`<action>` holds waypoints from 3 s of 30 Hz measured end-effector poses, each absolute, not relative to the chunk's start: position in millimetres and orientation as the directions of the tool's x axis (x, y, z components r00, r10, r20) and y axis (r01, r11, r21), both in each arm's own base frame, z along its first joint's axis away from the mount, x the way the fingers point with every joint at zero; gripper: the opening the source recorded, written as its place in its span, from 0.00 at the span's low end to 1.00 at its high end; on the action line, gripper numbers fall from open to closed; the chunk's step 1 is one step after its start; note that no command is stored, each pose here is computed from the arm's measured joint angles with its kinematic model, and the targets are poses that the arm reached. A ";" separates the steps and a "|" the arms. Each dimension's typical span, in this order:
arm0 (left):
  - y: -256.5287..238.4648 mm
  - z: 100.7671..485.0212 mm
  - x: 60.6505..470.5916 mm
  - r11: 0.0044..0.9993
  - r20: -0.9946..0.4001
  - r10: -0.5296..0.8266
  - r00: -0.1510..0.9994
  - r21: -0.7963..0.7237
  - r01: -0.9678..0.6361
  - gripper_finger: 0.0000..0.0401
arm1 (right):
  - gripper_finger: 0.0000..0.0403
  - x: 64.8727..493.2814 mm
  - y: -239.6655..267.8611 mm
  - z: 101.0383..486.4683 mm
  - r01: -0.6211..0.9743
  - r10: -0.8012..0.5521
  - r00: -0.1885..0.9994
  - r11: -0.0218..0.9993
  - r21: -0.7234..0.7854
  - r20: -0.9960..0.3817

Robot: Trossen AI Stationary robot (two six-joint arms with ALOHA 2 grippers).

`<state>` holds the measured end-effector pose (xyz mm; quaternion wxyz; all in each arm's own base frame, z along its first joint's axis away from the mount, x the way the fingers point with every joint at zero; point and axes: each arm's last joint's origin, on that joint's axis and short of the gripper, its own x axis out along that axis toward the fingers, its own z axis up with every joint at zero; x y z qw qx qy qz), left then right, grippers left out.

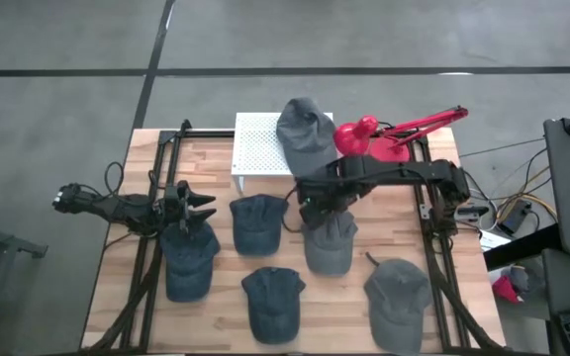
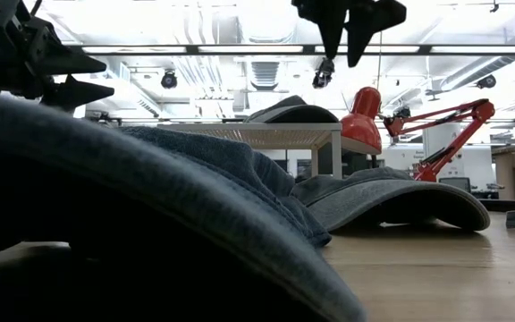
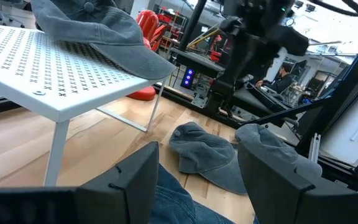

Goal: Pick & Place hat
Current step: Stack the top gray cap on the gray cap on the shelf

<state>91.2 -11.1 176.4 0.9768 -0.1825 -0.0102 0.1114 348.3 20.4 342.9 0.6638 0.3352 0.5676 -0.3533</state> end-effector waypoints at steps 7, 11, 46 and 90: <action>-11.1 176.4 91.2 0.909 -0.021 0.221 0.975 -0.359 -0.214 0.56 | 0.45 345.3 45.8 334.3 0.884 -0.066 0.076 0.467 0.037 -0.995; -11.2 176.4 91.2 0.909 -0.021 0.221 0.975 -0.359 -0.214 0.56 | 0.45 342.6 50.9 318.2 0.911 -0.076 0.012 0.412 -0.020 -0.997; -11.2 176.1 91.2 0.909 -0.022 0.221 0.975 -0.358 -0.214 0.56 | 0.68 349.4 55.7 245.9 0.938 -0.042 0.010 0.346 -0.005 -0.999; -11.2 176.0 91.3 0.909 -0.022 0.221 0.975 -0.358 -0.214 0.56 | 0.33 329.0 45.9 156.5 0.985 -0.103 0.020 0.174 0.001 -0.994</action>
